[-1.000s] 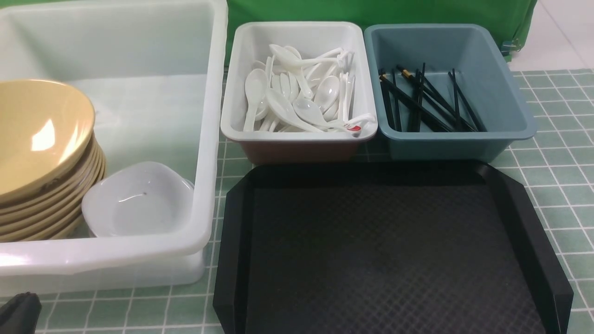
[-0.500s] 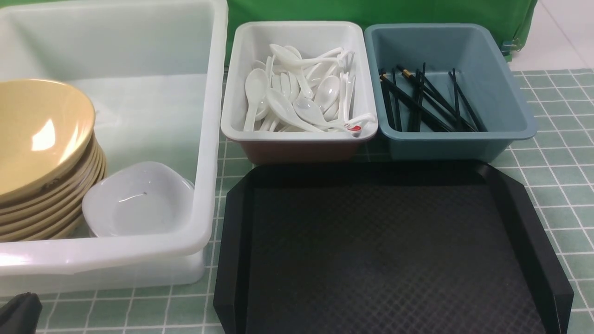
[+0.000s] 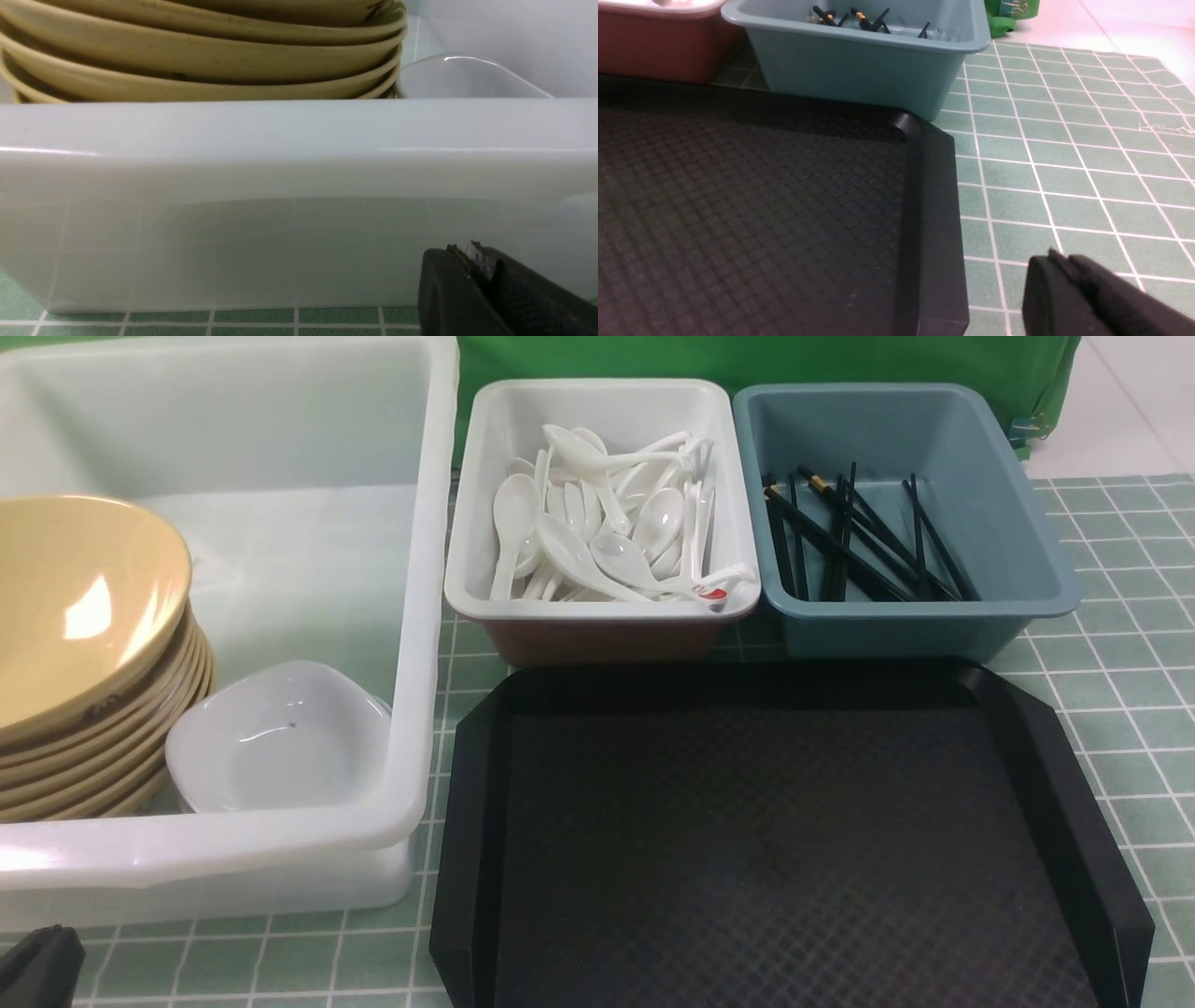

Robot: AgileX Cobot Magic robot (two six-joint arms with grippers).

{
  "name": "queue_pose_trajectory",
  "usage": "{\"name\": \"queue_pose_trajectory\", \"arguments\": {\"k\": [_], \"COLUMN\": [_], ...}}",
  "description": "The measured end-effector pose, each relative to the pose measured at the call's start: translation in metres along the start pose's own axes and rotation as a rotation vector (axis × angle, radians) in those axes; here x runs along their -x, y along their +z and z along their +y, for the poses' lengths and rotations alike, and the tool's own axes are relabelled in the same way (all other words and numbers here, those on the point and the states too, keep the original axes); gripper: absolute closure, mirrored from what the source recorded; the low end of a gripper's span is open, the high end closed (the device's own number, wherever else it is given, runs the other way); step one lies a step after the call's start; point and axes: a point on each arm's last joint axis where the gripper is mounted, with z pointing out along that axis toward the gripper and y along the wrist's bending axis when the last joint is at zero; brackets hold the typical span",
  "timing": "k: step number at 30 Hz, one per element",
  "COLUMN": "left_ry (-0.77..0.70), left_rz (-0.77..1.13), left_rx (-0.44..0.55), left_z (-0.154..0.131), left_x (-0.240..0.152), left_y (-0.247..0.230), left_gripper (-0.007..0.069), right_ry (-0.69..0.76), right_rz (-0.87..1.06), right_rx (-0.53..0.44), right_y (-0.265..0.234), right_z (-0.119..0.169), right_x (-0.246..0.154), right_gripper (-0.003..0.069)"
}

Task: On blue table put chopsticks spoon bowls plates into blue grey white boxes.

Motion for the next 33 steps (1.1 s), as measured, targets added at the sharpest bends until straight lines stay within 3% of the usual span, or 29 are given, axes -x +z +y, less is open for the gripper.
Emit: {"name": "queue_pose_trajectory", "arguments": {"k": [33], "left_ry": [0.0], "left_rz": [0.0], "left_rx": [0.0], "left_z": [0.0], "left_x": [0.0], "left_y": [0.0], "left_gripper": [0.0621], "right_ry": [0.0], "right_rz": [0.0], "right_rx": [0.0], "right_y": [0.0], "right_z": [0.0], "right_x": [0.0], "right_gripper": [0.0559]}}
